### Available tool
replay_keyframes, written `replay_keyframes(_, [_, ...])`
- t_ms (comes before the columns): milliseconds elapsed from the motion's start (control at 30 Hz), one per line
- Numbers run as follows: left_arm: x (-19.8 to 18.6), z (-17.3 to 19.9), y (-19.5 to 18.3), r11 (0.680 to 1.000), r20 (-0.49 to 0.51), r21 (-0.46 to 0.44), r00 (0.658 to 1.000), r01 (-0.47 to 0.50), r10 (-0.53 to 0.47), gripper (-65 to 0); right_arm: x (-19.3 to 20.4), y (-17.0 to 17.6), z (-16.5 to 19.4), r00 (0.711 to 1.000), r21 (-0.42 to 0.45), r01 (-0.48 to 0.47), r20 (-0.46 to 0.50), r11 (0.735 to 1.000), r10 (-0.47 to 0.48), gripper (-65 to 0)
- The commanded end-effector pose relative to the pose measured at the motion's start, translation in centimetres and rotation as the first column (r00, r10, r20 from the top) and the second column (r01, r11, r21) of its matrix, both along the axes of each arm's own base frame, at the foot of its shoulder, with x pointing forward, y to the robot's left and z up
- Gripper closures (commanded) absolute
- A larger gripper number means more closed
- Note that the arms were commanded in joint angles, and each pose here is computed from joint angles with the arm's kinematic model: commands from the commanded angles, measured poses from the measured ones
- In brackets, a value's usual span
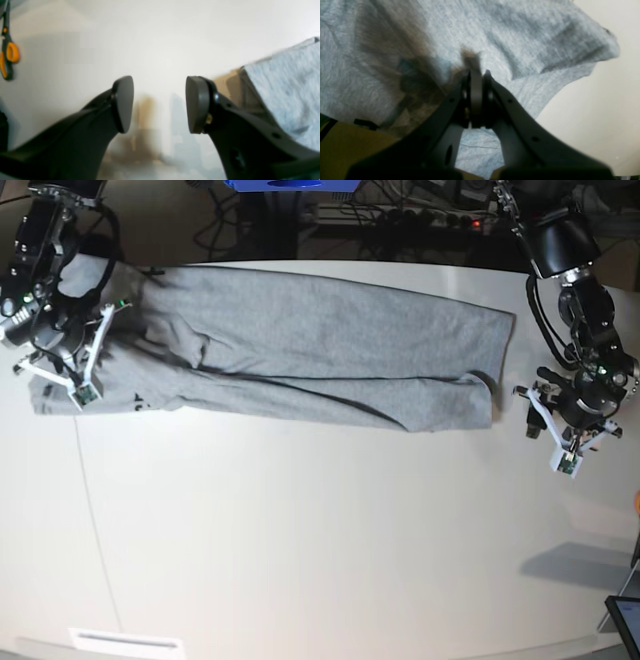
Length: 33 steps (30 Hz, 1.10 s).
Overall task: Fold the T-shirt properly
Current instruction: 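Press the shirt's end flat with the right gripper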
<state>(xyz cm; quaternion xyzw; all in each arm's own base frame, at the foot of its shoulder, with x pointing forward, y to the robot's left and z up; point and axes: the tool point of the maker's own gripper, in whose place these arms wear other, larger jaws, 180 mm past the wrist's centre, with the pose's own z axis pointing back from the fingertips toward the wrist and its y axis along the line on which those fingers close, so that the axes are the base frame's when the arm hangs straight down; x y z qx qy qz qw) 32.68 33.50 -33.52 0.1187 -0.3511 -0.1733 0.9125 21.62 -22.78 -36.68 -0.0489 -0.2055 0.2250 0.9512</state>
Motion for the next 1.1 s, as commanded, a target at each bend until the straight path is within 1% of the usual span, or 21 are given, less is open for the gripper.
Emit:
replay_keyframes(0, [0.9,1.7,0.4,1.0,0.051,0.015,0.999,0.004,-0.004,-32.4,0.7,-0.3,1.0,0.999,-0.014,-0.007,0.038,1.0,0.008,-0.1])
replay_keyframes(167, [0.9,1.7,0.4,1.0,0.048,0.016,0.999,0.004,-0.005,-32.4,0.8,-0.1,1.0,0.999,-0.008,-0.008,0.046,1.0,0.009,-0.1])
replay_keyframes(233, [0.9,1.7,0.4,1.0,0.048,0.016,0.999,0.004,-0.005,-32.4,1.2,0.1,1.2,0.997,0.003,-0.015,0.072,1.0,0.014,-0.1])
replay_keyframes(333, [0.8,1.4,0.4,1.0,0.041,0.013,0.999,0.003,-0.004,-32.4,1.2,0.2,1.2,0.997,0.011,-0.017,0.081,1.0,0.016,-0.1])
replay_keyframes(533, [0.8,1.3,0.3,1.0,0.04,0.009,0.999,0.003,-0.003,-32.4,0.3,-2.3,1.5,0.991,0.01,0.094,0.092,0.996,-0.095,-0.1])
replay_keyframes(633, [0.8,1.2,0.3,1.0,0.04,0.007,0.999,0.003,-0.003,-32.4,-0.5,-2.7,1.2,0.991,0.007,0.107,0.079,0.994,-0.108,-0.1])
replay_keyframes(1067, [0.8,1.2,0.2,1.0,0.039,0.006,0.999,0.004,-0.005,-32.4,-2.6,-2.7,0.0,0.993,0.001,0.113,0.019,0.994,-0.113,-0.1])
